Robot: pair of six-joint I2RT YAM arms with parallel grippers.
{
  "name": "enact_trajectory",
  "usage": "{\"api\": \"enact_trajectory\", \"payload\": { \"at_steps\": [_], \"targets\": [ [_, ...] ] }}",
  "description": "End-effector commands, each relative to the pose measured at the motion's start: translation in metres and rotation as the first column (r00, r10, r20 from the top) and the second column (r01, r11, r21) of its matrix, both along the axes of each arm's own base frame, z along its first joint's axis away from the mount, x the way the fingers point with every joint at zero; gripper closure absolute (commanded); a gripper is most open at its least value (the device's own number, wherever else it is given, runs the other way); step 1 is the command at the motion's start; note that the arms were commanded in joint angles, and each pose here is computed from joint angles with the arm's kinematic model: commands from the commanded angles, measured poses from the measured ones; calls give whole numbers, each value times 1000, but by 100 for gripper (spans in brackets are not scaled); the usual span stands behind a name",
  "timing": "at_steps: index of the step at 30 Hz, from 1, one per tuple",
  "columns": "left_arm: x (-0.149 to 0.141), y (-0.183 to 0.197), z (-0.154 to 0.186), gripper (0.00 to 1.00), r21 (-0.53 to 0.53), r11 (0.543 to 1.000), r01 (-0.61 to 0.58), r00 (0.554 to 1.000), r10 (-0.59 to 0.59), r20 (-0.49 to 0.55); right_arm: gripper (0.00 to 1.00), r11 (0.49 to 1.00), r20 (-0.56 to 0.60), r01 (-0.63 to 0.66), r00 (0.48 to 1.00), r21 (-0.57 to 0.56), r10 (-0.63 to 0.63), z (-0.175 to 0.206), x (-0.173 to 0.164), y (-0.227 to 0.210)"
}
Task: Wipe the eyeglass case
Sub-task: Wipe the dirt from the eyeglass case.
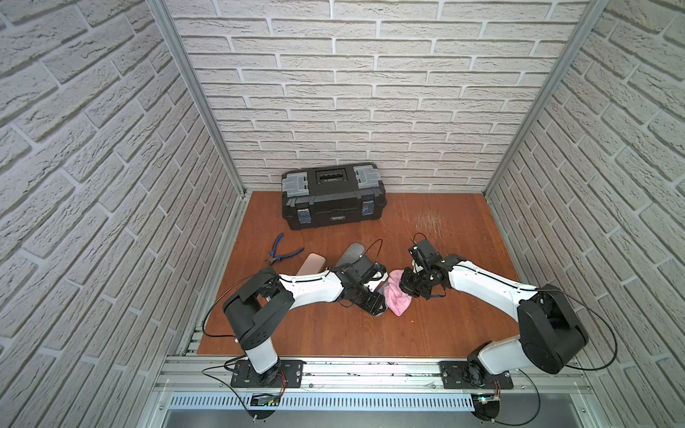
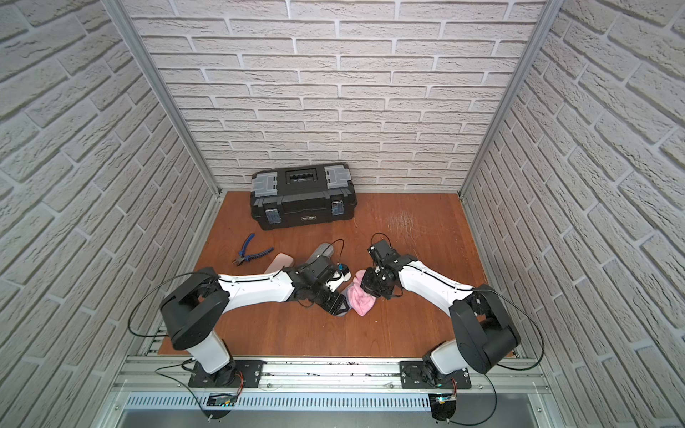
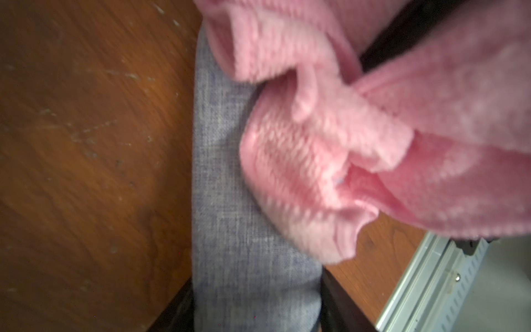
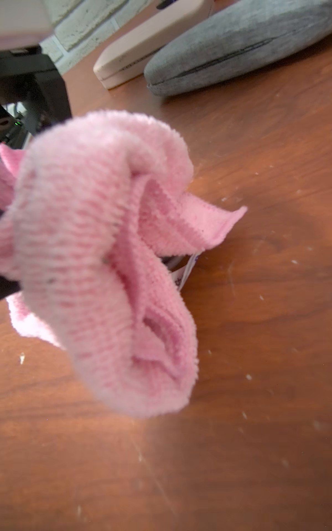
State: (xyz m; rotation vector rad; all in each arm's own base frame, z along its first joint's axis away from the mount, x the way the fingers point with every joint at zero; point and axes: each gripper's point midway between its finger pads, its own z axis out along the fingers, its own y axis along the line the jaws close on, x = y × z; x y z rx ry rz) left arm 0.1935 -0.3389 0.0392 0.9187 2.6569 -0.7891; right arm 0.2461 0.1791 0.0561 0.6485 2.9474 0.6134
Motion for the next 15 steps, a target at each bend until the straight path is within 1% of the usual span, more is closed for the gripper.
{"api": "enact_trajectory", "payload": {
  "at_steps": [1, 5, 7, 9, 10, 12, 15],
  "targets": [
    [22, -14, 7, 85, -82, 995, -55, 998, 58, 38, 97, 992, -61, -55, 996, 110, 62, 9, -25, 28],
    [28, -17, 12, 85, -129, 988, -86, 996, 89, 19, 97, 982, -56, -71, 995, 174, 82, 17, -29, 48],
    [29, -17, 13, 85, -148, 984, -95, 995, 96, -1, 97, 970, -26, -83, 995, 230, 92, 29, -27, 58],
    [30, -15, 16, 85, -179, 978, -107, 994, 104, -29, 97, 964, 15, -115, 993, 239, 115, 43, -21, 56],
    [29, -14, 16, 85, -194, 974, -115, 993, 107, -51, 97, 967, 32, -136, 991, 214, 132, 48, -17, 50],
    [27, -14, 21, 85, -242, 963, -118, 990, 95, -105, 98, 983, 41, -162, 986, 90, 159, 48, -8, 16],
    [21, -17, 33, 85, -319, 942, -103, 984, 50, -169, 98, 980, 14, -175, 984, -98, 177, 37, 1, -40]
  ]
}}
